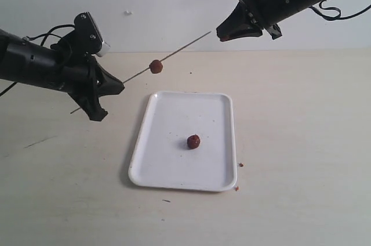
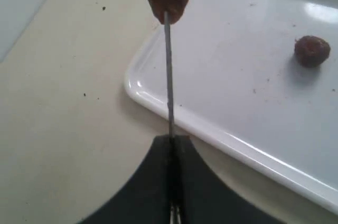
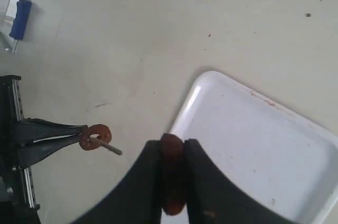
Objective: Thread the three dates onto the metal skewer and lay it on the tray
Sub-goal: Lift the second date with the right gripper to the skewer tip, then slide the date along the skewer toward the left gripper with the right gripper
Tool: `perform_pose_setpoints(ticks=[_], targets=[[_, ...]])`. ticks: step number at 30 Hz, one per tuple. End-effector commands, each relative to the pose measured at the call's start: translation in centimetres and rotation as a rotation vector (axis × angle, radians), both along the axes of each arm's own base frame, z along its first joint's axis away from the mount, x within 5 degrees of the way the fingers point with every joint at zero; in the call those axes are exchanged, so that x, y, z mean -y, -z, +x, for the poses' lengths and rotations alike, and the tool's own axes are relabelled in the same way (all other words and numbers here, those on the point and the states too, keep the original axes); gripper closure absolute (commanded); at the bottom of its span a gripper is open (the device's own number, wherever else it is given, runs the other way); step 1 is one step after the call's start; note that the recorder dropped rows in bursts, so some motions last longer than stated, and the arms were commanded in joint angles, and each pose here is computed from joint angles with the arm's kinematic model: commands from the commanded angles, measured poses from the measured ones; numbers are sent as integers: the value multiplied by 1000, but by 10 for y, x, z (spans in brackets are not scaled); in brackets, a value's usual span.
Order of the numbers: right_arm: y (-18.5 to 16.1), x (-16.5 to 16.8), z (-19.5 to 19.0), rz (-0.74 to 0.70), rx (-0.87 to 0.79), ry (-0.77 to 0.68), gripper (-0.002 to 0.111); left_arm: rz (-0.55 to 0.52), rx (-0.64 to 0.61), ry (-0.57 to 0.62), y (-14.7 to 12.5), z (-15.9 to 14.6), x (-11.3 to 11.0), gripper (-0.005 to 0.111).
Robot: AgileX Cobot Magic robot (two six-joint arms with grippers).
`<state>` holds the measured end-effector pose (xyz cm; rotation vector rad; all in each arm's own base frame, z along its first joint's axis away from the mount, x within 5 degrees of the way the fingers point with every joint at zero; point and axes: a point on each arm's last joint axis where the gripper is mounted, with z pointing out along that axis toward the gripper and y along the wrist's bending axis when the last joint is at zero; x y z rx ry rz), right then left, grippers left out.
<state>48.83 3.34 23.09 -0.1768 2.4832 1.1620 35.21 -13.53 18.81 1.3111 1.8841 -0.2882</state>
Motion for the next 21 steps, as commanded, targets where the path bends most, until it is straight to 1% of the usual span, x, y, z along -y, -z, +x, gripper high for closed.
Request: perform_pose_setpoints(ticks=[1,4,7,16,21], targets=[[-11,-4,0,58,27,0,99,-31,17,17,-3,1,1,107],[-16,-7,2,133,33,15,99,-25,5,-2,2,4,-4,107],[-19,-7,1,132,38,15,99,-18,-5,-21,8,7,-5,107],[-29,-5,-4,84,53,10,99,-23,-10,-23,10,10,-4,107],[-20,-4,-6,40,13,12,99,-38,-17,-4,9,8,-3,107]])
